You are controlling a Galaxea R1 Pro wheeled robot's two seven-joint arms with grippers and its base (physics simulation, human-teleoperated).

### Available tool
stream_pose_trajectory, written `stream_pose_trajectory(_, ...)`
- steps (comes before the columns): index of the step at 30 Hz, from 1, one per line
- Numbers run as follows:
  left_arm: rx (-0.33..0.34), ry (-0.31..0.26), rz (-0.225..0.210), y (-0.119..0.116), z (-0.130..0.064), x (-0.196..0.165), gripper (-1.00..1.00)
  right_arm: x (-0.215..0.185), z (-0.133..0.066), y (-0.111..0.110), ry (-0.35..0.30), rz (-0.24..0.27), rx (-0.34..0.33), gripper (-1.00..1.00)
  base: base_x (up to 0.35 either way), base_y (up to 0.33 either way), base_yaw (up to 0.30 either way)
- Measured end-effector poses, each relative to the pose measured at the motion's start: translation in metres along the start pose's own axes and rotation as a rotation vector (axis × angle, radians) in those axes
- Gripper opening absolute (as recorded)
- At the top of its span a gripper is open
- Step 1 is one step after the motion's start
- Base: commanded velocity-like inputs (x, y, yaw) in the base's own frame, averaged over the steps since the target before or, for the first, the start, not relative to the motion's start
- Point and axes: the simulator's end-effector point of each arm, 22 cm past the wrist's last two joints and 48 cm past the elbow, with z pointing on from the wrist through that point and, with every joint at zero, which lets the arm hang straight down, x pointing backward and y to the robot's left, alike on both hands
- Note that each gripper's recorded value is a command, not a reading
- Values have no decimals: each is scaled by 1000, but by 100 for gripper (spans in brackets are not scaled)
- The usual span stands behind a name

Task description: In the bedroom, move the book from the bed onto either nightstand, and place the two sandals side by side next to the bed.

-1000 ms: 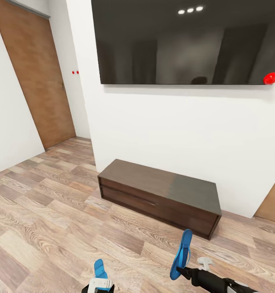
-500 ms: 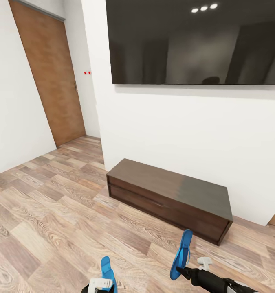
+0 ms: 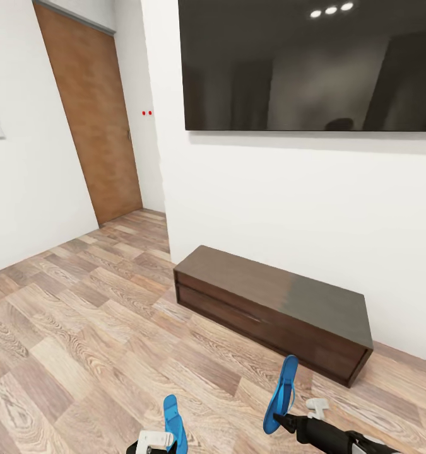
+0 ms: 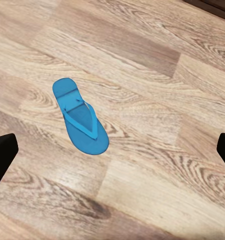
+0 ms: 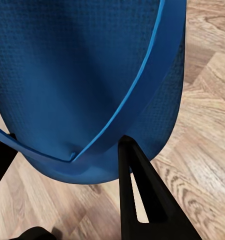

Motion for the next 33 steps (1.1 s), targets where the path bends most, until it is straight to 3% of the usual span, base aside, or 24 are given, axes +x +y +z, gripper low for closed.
stream_pose_trajectory(7, 0, 0, 0, 0, 0, 0, 100, 0, 0, 0, 0, 0, 0, -100, 0, 0, 45)
stream_pose_trajectory(26, 0, 0, 0, 0, 0, 0, 100, 0, 0, 0, 0, 0, 0, -100, 0, -2, 234)
stream_pose_trajectory(33, 0, 0, 0, 0, 0, 0, 100, 0, 0, 0, 0, 0, 0, -100, 64, -220, 32)
